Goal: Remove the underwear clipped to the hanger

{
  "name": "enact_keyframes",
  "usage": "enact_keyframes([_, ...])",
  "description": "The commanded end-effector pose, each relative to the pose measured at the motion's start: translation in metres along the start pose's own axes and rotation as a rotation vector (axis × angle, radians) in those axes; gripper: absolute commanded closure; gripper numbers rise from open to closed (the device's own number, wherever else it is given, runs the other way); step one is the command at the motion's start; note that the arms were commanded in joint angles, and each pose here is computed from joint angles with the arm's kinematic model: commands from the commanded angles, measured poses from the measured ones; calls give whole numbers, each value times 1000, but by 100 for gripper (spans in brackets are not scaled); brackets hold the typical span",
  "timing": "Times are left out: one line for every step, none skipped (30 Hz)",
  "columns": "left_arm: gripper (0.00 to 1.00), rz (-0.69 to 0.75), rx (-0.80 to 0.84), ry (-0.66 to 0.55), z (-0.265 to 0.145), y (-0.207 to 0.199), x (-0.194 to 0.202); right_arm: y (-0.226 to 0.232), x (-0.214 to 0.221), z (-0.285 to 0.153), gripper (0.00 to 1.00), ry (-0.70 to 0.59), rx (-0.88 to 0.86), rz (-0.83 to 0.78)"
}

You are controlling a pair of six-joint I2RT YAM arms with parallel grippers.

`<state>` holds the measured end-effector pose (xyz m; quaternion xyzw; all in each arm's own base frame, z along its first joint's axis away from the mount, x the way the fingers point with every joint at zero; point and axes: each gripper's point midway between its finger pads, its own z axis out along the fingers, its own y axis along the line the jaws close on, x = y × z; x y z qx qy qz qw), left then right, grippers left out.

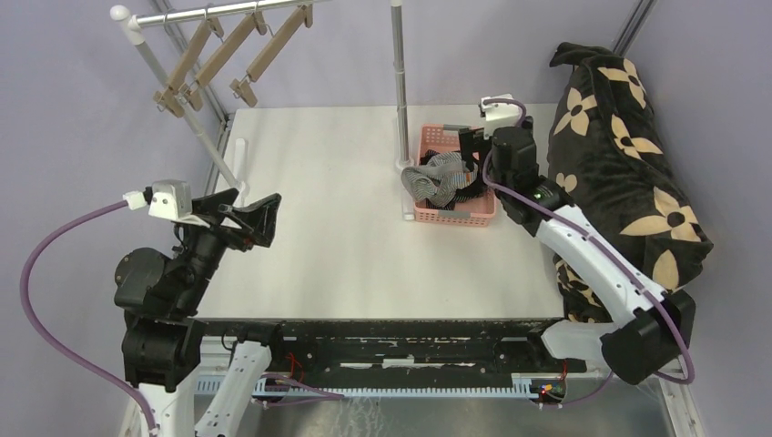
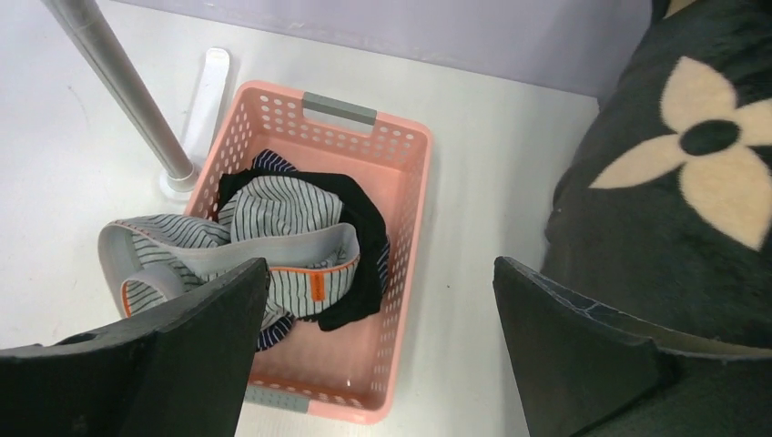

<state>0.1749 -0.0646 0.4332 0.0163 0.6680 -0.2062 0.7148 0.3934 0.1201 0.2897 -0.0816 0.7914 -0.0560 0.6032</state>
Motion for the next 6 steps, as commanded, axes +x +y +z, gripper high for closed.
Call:
enact_keyframes([1, 66, -98, -42, -5, 20, -4, -31, -31, -39, 0, -74, 64, 32])
enact_keyframes([1, 66, -108, -43, -5, 22, -3, -37, -36, -50, 0, -109, 65, 50])
enact_keyframes([1, 65, -113, -38, -4, 23, -1, -39, -39, -58, 0, -140, 56, 62])
enact_keyframes([1, 63, -119, -34, -4, 25, 1, -43, -40, -64, 0, -159, 59, 70])
enact_keyframes([1, 62, -119, -30, -3, 25, 2, -48, -40, -71, 0, -168, 72, 82])
enact_keyframes([1, 61, -121, -29, -3, 26, 4, -53, -40, -76, 0, -174, 85, 91])
